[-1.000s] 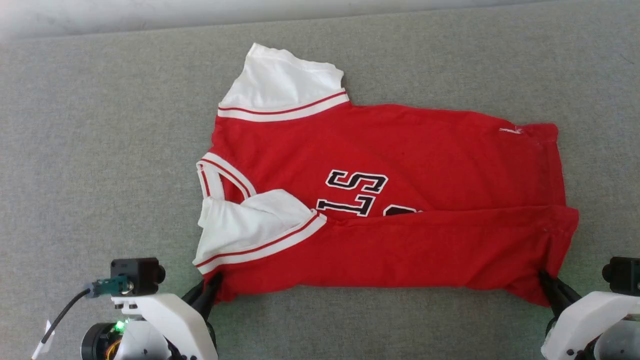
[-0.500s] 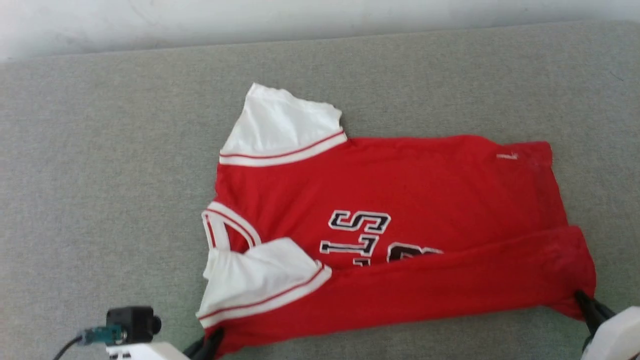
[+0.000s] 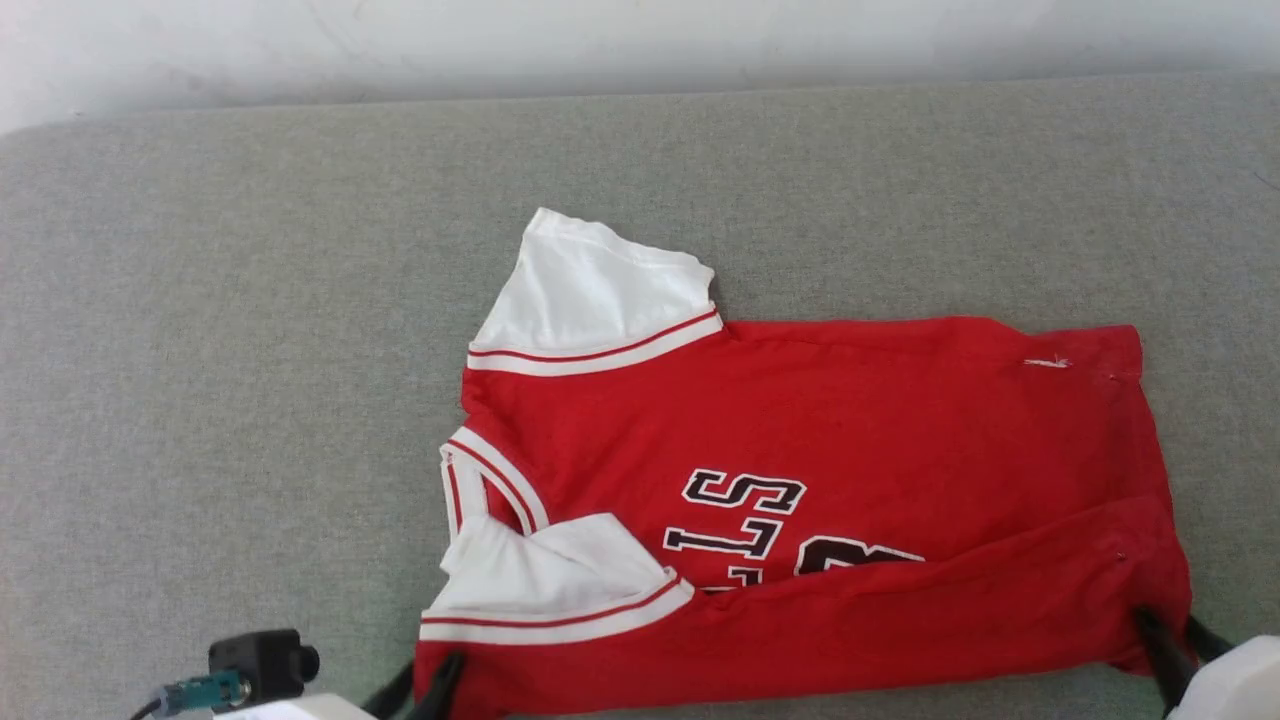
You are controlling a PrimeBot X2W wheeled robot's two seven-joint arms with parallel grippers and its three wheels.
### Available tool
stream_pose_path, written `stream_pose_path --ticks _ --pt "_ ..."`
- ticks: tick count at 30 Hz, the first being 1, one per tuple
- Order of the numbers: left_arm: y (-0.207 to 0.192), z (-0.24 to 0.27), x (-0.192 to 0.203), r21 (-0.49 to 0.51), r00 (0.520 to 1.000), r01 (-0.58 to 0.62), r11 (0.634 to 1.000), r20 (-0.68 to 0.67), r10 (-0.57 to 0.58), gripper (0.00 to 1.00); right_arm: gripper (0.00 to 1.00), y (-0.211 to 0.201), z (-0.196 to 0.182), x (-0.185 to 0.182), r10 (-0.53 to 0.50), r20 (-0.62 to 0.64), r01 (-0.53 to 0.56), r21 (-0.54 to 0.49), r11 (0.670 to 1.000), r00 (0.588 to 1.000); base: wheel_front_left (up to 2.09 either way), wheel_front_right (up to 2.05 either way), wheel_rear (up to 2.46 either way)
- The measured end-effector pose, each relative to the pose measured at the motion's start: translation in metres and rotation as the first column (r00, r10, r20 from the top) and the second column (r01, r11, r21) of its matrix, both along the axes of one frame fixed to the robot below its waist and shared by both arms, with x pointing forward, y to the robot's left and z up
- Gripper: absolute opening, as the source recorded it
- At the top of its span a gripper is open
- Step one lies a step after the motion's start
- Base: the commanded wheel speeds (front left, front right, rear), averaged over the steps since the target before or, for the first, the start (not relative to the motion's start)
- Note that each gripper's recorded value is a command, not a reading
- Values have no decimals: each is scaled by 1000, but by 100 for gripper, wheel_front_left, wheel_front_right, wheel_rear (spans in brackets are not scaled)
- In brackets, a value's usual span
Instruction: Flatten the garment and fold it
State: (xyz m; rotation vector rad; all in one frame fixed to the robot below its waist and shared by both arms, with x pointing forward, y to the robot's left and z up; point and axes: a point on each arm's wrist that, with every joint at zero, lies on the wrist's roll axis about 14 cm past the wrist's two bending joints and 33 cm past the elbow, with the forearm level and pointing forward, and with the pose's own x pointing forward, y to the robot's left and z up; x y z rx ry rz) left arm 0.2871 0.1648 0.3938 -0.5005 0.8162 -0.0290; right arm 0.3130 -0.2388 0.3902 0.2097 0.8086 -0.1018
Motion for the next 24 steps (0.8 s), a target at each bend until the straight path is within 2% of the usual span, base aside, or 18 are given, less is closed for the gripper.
stream_pose_path --ticks 4,6,8,10,12,14,16,20,22,24 --pt "-1 18 18 -40 994 -25 999 108 29 100 100 5 20 17 3 110 -5 12 1000 994 0 0 0" --pt "3 35 34 -58 978 -43 997 200 54 100 100 1 41 33 -4 218 8 -14 1000 976 0 0 0" --pt "15 59 56 -34 943 -69 997 324 77 100 100 -7 64 49 -3 332 26 -65 998 943 0 0 0" --pt "27 87 82 12 884 -96 995 461 79 100 100 -10 84 64 8 429 41 -104 994 903 0 0 0" --pt "40 118 110 66 796 -141 988 601 73 100 100 -7 95 75 27 490 41 -128 991 871 0 0 0" --pt "46 148 136 132 704 -169 977 710 26 100 100 0 96 85 46 515 26 -132 991 856 0 0 0" --pt "42 167 160 164 642 -168 972 767 -18 100 100 11 92 95 73 524 -1 -137 991 849 0 0 0" --pt "19 169 210 276 624 -63 959 761 -178 100 100 26 81 116 110 530 -40 -141 989 841 0 0 0" --pt "7 162 233 314 637 2 949 731 -243 100 100 32 72 122 117 519 -55 -132 990 847 0 0 0" --pt "-5 144 251 350 676 86 933 668 -313 100 100 33 61 126 116 501 -59 -128 990 857 0 0 0"
